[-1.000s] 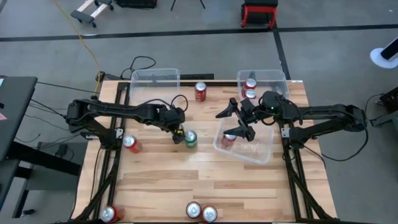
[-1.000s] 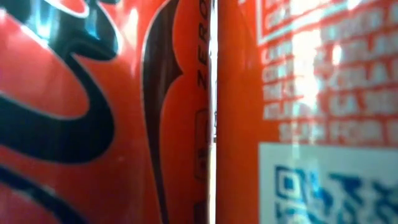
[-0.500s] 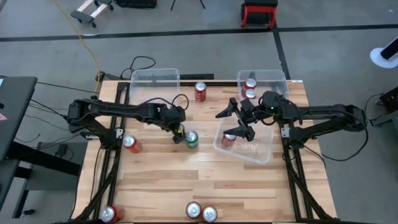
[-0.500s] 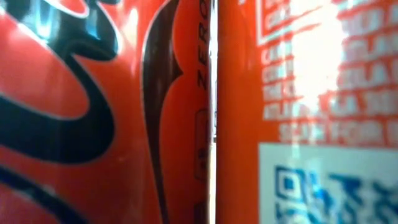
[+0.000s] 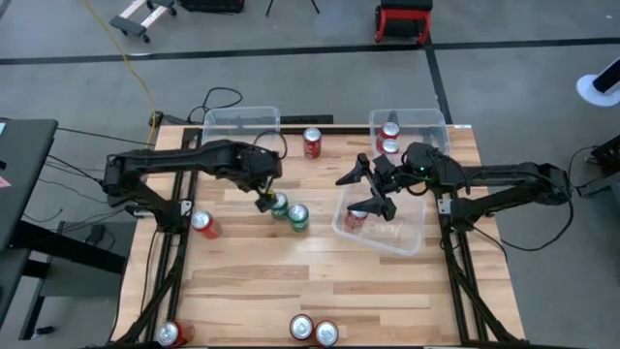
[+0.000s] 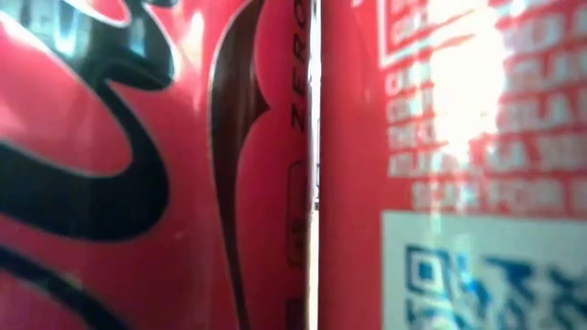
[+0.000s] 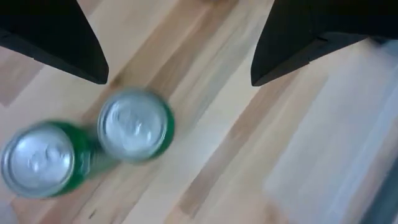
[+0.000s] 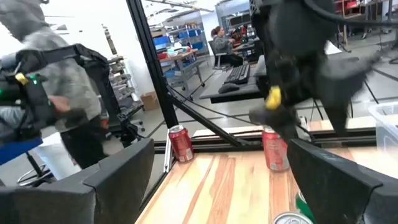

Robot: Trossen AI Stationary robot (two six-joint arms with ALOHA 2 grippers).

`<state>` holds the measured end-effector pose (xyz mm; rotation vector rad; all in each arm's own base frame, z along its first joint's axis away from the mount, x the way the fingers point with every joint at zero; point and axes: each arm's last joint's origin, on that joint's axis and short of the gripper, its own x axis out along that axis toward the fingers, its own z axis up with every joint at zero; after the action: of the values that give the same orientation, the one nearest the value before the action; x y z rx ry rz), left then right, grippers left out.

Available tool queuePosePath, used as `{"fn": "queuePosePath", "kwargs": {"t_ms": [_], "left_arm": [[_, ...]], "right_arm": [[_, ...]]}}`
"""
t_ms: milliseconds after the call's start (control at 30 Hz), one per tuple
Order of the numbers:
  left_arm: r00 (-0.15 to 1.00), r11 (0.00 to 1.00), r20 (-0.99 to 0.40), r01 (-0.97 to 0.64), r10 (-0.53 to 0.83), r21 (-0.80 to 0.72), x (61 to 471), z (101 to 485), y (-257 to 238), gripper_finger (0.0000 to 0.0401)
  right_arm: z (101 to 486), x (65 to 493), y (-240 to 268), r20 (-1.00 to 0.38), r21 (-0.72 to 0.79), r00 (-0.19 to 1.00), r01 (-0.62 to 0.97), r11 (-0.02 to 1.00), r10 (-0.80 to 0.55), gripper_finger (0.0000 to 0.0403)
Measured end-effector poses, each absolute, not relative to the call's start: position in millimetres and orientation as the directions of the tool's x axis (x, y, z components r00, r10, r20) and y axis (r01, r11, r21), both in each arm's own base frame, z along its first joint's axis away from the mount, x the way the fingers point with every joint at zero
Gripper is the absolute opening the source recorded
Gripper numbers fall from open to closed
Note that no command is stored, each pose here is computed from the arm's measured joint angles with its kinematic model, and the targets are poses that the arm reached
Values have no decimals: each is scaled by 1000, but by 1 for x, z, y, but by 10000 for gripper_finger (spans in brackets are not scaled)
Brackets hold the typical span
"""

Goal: Sort soda cans
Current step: Move the bottom left red-black soda can to the middle of the table

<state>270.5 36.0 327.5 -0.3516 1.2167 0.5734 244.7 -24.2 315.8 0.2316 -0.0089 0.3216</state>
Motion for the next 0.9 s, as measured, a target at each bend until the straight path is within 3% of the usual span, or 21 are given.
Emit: {"fn": "queuePosePath", "kwargs": {"t_ms": [167, 333, 533, 733, 900], "left_arm": [[221, 747, -939, -663, 265, 55, 232, 347, 14, 391], [292, 658, -916, -752, 274, -43, 196, 360, -5, 391], [321, 616, -917, -779, 236, -115, 178, 355, -24, 391], [223, 625, -973, -768, 57, -139, 170, 339, -47, 391], [163, 607, -982, -772, -97, -188, 162, 335, -69, 391]], "right_arm": [[311, 245, -24, 4, 233, 950, -304, 924, 312, 386], [309, 245, -24, -19, 242, 950, -299, 923, 312, 386], [318, 227, -18, -31, 248, 945, -308, 919, 325, 385], [333, 205, -4, 15, 188, 929, -366, 912, 369, 385], [334, 203, 3, 5, 158, 948, -314, 936, 318, 385]]}}
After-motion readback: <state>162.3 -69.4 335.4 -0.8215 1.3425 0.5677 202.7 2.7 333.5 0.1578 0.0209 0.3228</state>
